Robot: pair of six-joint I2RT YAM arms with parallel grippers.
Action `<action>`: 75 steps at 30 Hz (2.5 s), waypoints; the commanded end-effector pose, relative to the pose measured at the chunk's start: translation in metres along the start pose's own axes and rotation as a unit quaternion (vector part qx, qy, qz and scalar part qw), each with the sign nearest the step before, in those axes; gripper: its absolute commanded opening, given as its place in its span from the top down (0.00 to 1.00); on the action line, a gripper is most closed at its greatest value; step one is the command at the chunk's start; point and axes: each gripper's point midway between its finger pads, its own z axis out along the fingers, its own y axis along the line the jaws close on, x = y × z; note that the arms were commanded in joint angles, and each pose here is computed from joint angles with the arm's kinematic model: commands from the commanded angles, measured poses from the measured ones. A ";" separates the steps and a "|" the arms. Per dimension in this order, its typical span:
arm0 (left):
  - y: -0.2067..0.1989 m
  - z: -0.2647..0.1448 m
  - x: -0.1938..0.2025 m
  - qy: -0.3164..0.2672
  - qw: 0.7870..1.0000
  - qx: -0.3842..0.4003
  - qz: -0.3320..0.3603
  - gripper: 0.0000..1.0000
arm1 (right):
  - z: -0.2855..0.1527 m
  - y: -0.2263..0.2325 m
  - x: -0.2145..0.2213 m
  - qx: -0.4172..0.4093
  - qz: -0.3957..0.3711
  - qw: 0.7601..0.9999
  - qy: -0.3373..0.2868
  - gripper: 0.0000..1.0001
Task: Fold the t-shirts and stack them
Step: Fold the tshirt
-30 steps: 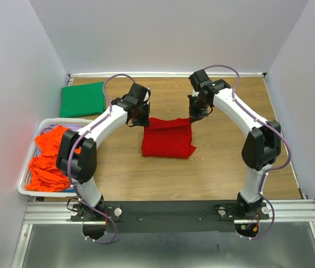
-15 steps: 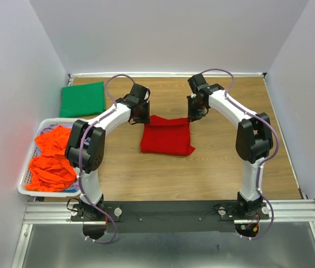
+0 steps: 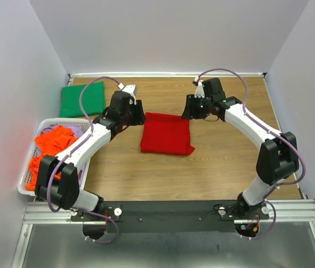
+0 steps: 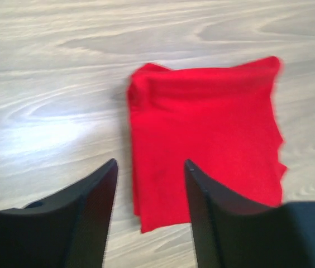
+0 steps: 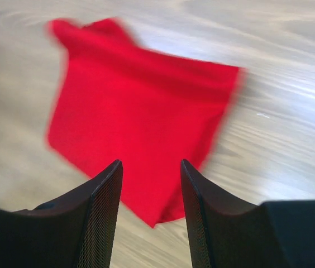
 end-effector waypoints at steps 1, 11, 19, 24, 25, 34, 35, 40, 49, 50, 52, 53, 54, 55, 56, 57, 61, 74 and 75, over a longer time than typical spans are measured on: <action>-0.027 0.010 0.027 0.012 0.995 0.091 0.023 0.46 | 0.020 0.031 0.026 -0.132 -0.028 0.991 0.021 0.47; -0.033 0.106 0.008 0.046 0.992 0.115 0.022 0.55 | 0.087 0.022 0.020 -0.218 -0.009 0.974 0.055 0.48; 0.003 0.169 0.040 0.113 0.988 0.098 -0.029 0.56 | 0.129 -0.034 -0.007 -0.213 0.061 0.974 0.048 0.48; -0.007 0.149 0.012 0.085 0.988 0.121 -0.034 0.51 | 0.104 -0.018 -0.038 -0.236 0.072 0.969 0.023 0.47; -0.010 0.143 0.002 0.074 0.989 0.123 -0.032 0.46 | 0.099 -0.016 -0.039 -0.235 0.074 0.969 0.021 0.47; -0.031 0.054 -0.021 0.005 0.989 0.143 -0.047 0.41 | 0.038 0.035 -0.011 -0.323 0.114 0.939 0.029 0.47; -0.032 0.049 -0.015 0.007 0.988 0.146 -0.048 0.41 | 0.031 0.044 -0.008 -0.334 0.113 0.935 0.030 0.47; -0.026 0.034 0.060 0.072 0.983 0.150 -0.075 0.44 | 0.033 0.064 0.060 -0.357 0.123 0.922 0.090 0.47; 0.000 0.040 0.155 0.140 0.973 0.123 -0.137 0.50 | 0.068 0.019 0.156 -0.315 0.159 0.923 0.153 0.48; -0.002 0.037 0.155 0.141 0.971 0.129 -0.143 0.50 | 0.068 0.016 0.161 -0.310 0.163 0.924 0.155 0.49; -0.006 0.026 0.146 0.123 0.973 0.136 -0.140 0.50 | 0.063 0.016 0.157 -0.306 0.162 0.927 0.146 0.50; -0.003 0.022 0.145 0.121 0.975 0.127 -0.140 0.49 | 0.051 0.022 0.141 -0.310 0.149 0.931 0.125 0.50; -0.003 0.018 0.138 0.110 0.977 0.124 -0.134 0.49 | 0.047 0.022 0.137 -0.295 0.152 0.936 0.117 0.49; -0.007 0.008 0.122 0.085 0.980 0.128 -0.125 0.48 | 0.042 0.022 0.132 -0.284 0.150 0.941 0.109 0.45; -0.002 0.003 0.120 0.080 0.983 0.112 -0.122 0.47 | 0.036 0.022 0.124 -0.272 0.144 0.946 0.099 0.43; -0.003 -0.001 0.112 0.068 0.985 0.109 -0.112 0.46 | 0.028 0.022 0.111 -0.251 0.137 0.955 0.074 0.41; 0.004 -0.022 0.089 0.026 0.993 0.077 -0.088 0.43 | 0.008 0.012 0.105 -0.172 0.158 0.971 0.046 0.28; 0.029 -0.007 0.087 0.030 0.999 -0.001 -0.035 0.41 | 0.014 -0.032 0.137 0.023 0.198 0.979 0.053 0.15; 0.028 -0.005 0.088 0.035 0.999 0.000 -0.033 0.41 | 0.016 -0.032 0.137 0.025 0.196 0.979 0.052 0.15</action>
